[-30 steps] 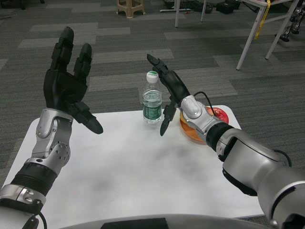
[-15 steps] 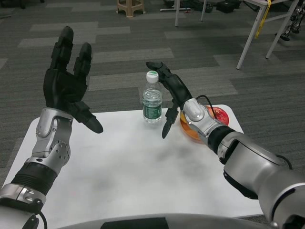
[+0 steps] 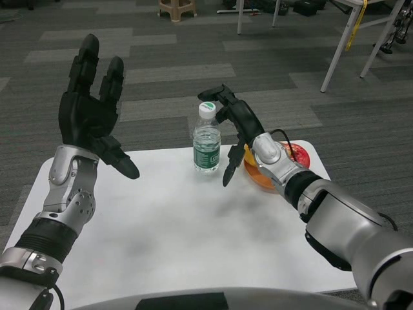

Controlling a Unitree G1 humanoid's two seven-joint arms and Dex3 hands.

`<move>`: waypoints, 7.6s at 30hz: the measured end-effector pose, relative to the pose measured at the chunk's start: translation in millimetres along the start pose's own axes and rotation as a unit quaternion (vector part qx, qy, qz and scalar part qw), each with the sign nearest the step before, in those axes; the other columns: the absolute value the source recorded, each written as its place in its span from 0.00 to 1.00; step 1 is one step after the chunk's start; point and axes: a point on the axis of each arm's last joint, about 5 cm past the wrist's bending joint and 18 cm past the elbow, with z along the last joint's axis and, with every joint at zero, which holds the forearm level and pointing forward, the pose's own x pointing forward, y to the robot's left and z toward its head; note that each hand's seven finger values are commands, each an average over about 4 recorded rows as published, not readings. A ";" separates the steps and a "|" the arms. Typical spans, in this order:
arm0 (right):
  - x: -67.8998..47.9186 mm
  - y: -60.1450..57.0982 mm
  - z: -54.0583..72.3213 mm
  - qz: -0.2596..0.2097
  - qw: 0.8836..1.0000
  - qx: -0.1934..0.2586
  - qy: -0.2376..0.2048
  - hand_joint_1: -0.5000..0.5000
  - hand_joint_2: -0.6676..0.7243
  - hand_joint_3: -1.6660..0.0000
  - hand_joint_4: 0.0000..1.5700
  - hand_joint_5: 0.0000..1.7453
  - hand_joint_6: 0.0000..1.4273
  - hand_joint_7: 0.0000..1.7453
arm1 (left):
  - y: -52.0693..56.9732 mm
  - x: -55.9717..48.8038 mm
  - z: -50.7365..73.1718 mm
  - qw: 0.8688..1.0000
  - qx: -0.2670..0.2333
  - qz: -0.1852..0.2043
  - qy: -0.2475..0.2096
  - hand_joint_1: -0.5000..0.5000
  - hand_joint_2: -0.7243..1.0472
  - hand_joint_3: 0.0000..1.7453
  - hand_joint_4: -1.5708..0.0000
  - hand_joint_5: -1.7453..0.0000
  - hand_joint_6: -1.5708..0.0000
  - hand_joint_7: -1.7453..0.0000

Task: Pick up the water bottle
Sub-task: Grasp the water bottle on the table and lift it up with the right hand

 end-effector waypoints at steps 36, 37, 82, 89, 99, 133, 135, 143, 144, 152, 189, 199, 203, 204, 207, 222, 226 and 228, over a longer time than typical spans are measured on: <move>-9.3 4.1 -5.8 0.013 1.000 0.012 0.003 0.04 0.86 1.00 0.00 0.60 0.00 0.51 | 1.5 -1.4 -1.7 1.000 0.000 0.005 0.005 0.02 0.00 0.03 1.00 1.00 1.00 0.99; -9.5 4.0 -6.0 0.013 1.000 0.011 0.004 0.04 0.86 1.00 0.00 0.50 0.00 0.47 | 1.5 -1.4 -1.7 1.000 0.000 0.005 0.005 0.02 0.00 0.03 1.00 1.00 1.00 0.99; 0.7 18.7 0.2 0.067 0.998 -0.021 0.003 0.04 0.86 1.00 0.21 0.94 0.48 0.85 | 1.3 -1.6 -2.0 1.000 -0.002 0.006 0.005 0.02 0.00 0.05 1.00 1.00 1.00 1.00; -0.3 9.9 -1.0 0.049 0.999 -0.015 0.006 0.04 0.86 1.00 0.29 0.94 0.78 0.71 | 1.9 -2.0 -2.7 1.000 -0.002 0.008 0.007 0.02 0.00 0.05 1.00 1.00 1.00 1.00; -8.9 3.3 -8.5 0.055 0.998 -0.015 0.019 0.04 0.84 1.00 0.30 0.94 0.84 0.68 | 3.0 -3.0 -3.9 1.000 -0.001 0.011 0.012 0.02 0.00 0.03 1.00 1.00 1.00 1.00; -46.7 2.3 -25.2 0.084 0.995 0.038 0.024 0.04 0.77 1.00 0.11 1.00 0.43 0.80 | 4.2 -2.7 -3.6 1.000 -0.001 0.015 0.011 0.02 0.00 0.05 1.00 1.00 1.00 1.00; -49.2 2.7 -26.9 0.084 0.995 0.040 0.028 0.04 0.77 1.00 0.10 1.00 0.34 0.85 | 4.2 -2.7 -3.5 1.000 -0.001 0.015 0.011 0.02 0.00 0.05 1.00 1.00 1.00 1.00; -53.8 3.5 -29.6 0.083 0.995 0.047 0.032 0.04 0.80 1.00 0.00 0.54 0.00 0.72 | 4.2 -2.3 -3.4 1.000 -0.001 0.015 0.010 0.02 0.00 0.04 1.00 1.00 1.00 1.00; -54.6 3.7 -30.2 0.083 0.995 0.047 0.034 0.04 0.81 1.00 0.00 0.42 0.00 0.65 | 4.1 -2.3 -3.4 1.000 -0.001 0.015 0.010 0.02 0.00 0.05 1.00 1.00 1.00 1.00; -56.3 8.1 -32.5 0.086 0.994 0.053 0.040 0.04 0.82 1.00 0.00 0.03 0.00 0.34 | 4.0 -2.2 -3.4 1.000 -0.001 0.014 0.010 0.02 0.00 0.05 1.00 1.00 1.00 1.00; -59.8 30.4 -37.7 0.063 0.995 0.061 0.056 0.07 0.85 1.00 0.19 0.00 0.00 0.23 | 3.4 -2.2 -3.8 1.000 -0.001 0.013 0.011 0.02 0.00 0.01 1.00 1.00 1.00 1.00; -62.9 33.7 -39.1 0.053 0.996 0.050 0.057 0.08 0.41 0.95 1.00 0.67 0.58 0.80 | 3.3 -2.2 -3.9 1.000 -0.002 0.013 0.011 0.02 0.00 0.05 1.00 1.00 1.00 1.00; -63.8 34.6 -39.6 0.054 0.996 0.047 0.056 0.08 0.44 0.95 1.00 0.76 0.61 0.81 | 3.2 -2.2 -3.9 1.000 -0.002 0.013 0.011 0.02 0.00 0.05 1.00 1.00 1.00 1.00; -63.9 34.8 -39.7 0.056 0.996 0.046 0.056 0.08 0.45 0.95 1.00 0.78 0.64 0.82 | 3.2 -2.2 -3.9 1.000 -0.002 0.013 0.011 0.02 0.00 0.05 1.00 1.00 1.00 1.00; -62.5 35.4 -39.3 0.066 0.996 0.039 0.055 0.08 0.41 0.93 1.00 0.81 0.79 0.90 | 3.3 -2.2 -3.9 1.000 -0.002 0.013 0.011 0.02 0.00 0.05 1.00 1.00 1.00 0.99; -64.8 29.2 -40.8 0.087 0.993 0.055 0.055 0.72 0.36 0.71 0.96 0.79 0.71 0.90 | 3.9 -3.9 -3.9 1.000 -0.002 0.015 0.012 0.02 0.00 0.04 1.00 1.00 1.00 1.00; -67.5 29.5 -40.7 0.098 0.992 0.067 0.051 0.88 0.47 0.69 0.97 0.75 0.86 0.94 | 3.8 -3.9 -3.9 1.000 -0.002 0.015 0.011 0.02 0.00 0.03 1.00 1.00 1.00 0.99; -68.5 29.0 -40.5 0.099 0.991 0.072 0.050 0.92 0.52 0.64 0.97 0.69 0.92 0.92 | 3.8 -3.9 -3.9 1.000 -0.002 0.015 0.011 0.01 0.00 0.03 1.00 1.00 1.00 0.99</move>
